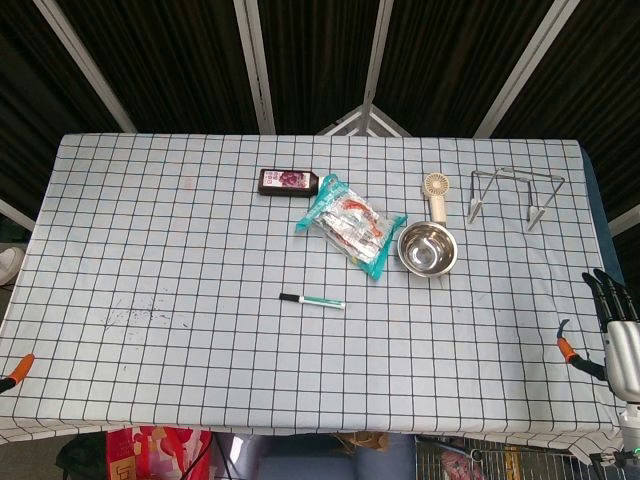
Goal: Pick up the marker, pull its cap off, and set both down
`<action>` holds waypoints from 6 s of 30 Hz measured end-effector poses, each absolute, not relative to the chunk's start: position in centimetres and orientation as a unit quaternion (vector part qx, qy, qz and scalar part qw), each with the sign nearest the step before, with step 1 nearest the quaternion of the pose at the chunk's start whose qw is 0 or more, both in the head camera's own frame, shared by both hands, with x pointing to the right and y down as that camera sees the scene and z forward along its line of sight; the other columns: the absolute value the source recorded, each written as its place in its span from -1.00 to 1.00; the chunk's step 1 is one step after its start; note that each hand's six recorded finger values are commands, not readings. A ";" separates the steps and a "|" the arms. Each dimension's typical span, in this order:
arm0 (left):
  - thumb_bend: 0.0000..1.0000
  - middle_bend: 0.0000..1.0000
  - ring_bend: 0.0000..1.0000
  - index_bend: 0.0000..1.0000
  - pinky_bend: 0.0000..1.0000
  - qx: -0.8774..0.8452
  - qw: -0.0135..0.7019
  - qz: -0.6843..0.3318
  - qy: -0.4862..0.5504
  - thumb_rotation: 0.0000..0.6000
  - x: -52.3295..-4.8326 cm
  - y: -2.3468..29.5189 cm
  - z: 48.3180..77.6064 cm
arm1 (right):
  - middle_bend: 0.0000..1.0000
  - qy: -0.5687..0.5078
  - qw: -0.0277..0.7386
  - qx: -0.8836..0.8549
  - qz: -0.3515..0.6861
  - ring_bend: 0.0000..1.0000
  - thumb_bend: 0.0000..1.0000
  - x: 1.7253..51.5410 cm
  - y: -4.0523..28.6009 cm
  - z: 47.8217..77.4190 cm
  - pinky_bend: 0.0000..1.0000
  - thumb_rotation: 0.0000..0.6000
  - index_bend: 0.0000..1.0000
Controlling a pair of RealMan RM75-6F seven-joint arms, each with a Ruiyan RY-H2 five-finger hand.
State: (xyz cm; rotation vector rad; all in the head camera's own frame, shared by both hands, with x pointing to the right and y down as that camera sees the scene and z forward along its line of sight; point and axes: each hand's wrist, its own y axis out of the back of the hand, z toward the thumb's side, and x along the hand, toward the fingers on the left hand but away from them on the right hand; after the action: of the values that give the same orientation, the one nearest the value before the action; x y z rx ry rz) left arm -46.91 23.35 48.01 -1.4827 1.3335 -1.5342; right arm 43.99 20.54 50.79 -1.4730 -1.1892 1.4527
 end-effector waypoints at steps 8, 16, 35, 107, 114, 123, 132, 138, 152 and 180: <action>-0.35 -1.00 -1.00 -0.97 -0.94 -0.558 0.306 -0.578 0.510 1.00 -47.5 23.8 48.1 | -0.81 -0.456 0.376 -0.575 0.566 -0.74 -0.56 43.2 20.3 51.0 -0.80 1.00 -0.79; -0.34 -1.00 -1.00 -0.97 -0.94 -0.566 0.306 -0.578 0.502 1.00 -47.1 23.7 48.6 | -0.81 -0.455 0.366 -0.579 0.569 -0.74 -0.56 42.9 20.5 51.6 -0.80 1.00 -0.70; -0.35 -1.00 -1.00 -0.98 -0.96 -0.563 0.318 -0.573 0.504 1.00 -46.0 23.2 48.0 | -0.81 -0.455 0.341 -0.628 0.531 -0.74 -0.56 35.8 17.5 53.4 -0.80 1.00 -0.43; -0.35 -1.00 -1.00 -0.96 -0.96 -0.543 0.301 -0.619 0.480 1.00 -48.4 22.8 52.4 | -0.81 -0.339 0.220 -0.737 0.541 -0.71 -0.43 7.4 14.6 72.5 -0.80 1.00 -0.01; -0.34 -1.00 -1.00 -0.96 -0.96 -0.540 0.302 -0.622 0.480 1.00 -48.5 22.7 52.5 | -0.81 -0.340 0.220 -0.733 0.547 -0.71 -0.38 8.1 14.7 73.2 -0.80 1.00 0.01; -0.34 -1.00 -1.00 -0.96 -0.96 -0.541 0.300 -0.626 0.475 1.00 -48.3 22.7 52.8 | -0.81 -0.340 0.221 -0.732 0.547 -0.71 -0.38 8.8 15.2 73.5 -0.80 1.00 0.01; -0.34 -1.00 -1.00 -0.96 -0.96 -0.540 0.301 -0.628 0.473 1.00 -48.1 22.7 52.9 | -0.81 -0.340 0.222 -0.731 0.549 -0.71 -0.33 9.3 15.2 73.8 -0.80 1.00 0.06; -0.34 -1.00 -1.00 -0.96 -0.96 -0.537 0.300 -0.631 0.472 1.00 -48.1 22.7 52.8 | -0.81 -0.342 0.219 -0.730 0.549 -0.71 -0.31 9.7 15.1 74.1 -0.80 1.00 0.06; -0.34 -1.00 -1.00 -0.96 -0.96 -0.539 0.305 -0.633 0.465 1.00 -47.5 22.6 52.9 | -0.81 -0.336 0.216 -0.734 0.550 -0.71 -0.31 9.8 15.7 74.7 -0.80 1.00 0.07; -0.34 -1.00 -1.00 -0.95 -0.96 -0.543 0.303 -0.630 0.465 1.00 -47.1 22.4 53.3 | -0.81 -0.377 0.194 -0.761 0.491 -0.64 -0.08 9.6 14.6 71.8 -0.80 1.00 0.35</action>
State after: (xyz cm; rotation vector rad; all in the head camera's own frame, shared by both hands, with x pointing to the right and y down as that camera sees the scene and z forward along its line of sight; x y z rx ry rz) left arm -47.13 22.41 53.25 -1.4394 1.2332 -1.6685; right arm 9.58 14.60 71.85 -2.1343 -1.0565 1.3764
